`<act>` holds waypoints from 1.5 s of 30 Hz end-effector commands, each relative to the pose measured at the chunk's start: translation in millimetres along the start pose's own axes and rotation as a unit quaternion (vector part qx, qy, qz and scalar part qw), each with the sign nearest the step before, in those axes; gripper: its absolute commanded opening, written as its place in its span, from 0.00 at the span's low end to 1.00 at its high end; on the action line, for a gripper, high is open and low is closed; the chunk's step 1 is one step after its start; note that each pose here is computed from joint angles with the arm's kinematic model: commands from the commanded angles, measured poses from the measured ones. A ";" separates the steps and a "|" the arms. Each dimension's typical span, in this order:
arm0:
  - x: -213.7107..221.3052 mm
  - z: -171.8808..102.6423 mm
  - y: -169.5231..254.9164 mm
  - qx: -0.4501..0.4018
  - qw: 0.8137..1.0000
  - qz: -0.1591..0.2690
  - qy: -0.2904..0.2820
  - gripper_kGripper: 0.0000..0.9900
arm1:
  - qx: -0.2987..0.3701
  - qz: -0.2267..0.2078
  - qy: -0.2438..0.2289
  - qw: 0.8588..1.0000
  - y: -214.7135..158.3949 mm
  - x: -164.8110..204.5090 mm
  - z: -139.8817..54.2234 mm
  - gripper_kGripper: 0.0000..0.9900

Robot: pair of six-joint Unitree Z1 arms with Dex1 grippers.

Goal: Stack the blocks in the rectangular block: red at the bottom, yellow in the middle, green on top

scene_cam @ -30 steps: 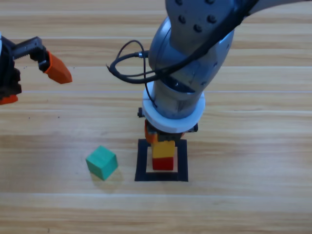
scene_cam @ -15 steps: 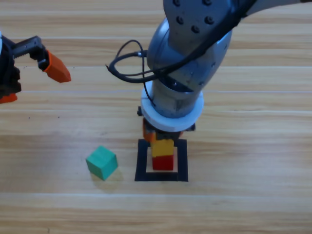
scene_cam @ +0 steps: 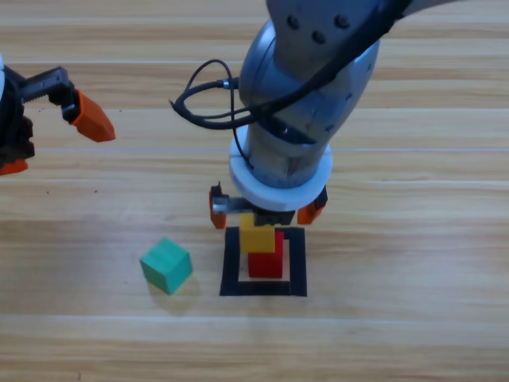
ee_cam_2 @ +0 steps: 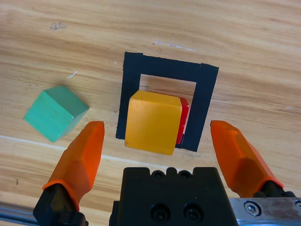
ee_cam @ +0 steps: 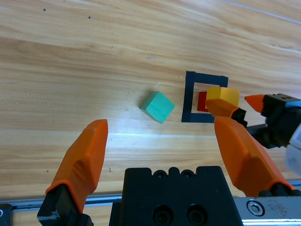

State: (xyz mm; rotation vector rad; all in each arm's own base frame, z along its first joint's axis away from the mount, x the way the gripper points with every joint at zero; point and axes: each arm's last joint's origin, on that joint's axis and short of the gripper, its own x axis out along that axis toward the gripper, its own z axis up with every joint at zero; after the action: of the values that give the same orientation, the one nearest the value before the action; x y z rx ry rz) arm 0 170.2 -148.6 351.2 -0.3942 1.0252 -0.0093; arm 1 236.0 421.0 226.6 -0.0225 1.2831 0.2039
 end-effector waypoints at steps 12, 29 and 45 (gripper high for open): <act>61.4 -0.4 -16.2 -0.101 0.992 0.069 0.040 0.94 | -0.023 0.046 -0.140 0.989 -164.8 -206.6 -59.7 1.00; 168.1 0.0 -66.3 -0.217 0.957 0.180 0.072 0.92 | -0.110 0.068 -0.091 0.987 -216.8 -120.9 -89.3 1.00; 176.6 -34.6 -82.2 -0.257 0.939 0.204 0.101 0.92 | -0.139 0.080 -0.064 0.985 -204.7 -104.0 -85.7 1.00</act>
State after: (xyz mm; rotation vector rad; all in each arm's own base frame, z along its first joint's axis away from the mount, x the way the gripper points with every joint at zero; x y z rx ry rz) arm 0 258.9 -251.2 229.2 -0.6889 1.2615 0.6104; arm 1 155.2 191.0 297.3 -0.1260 1.0820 0.5197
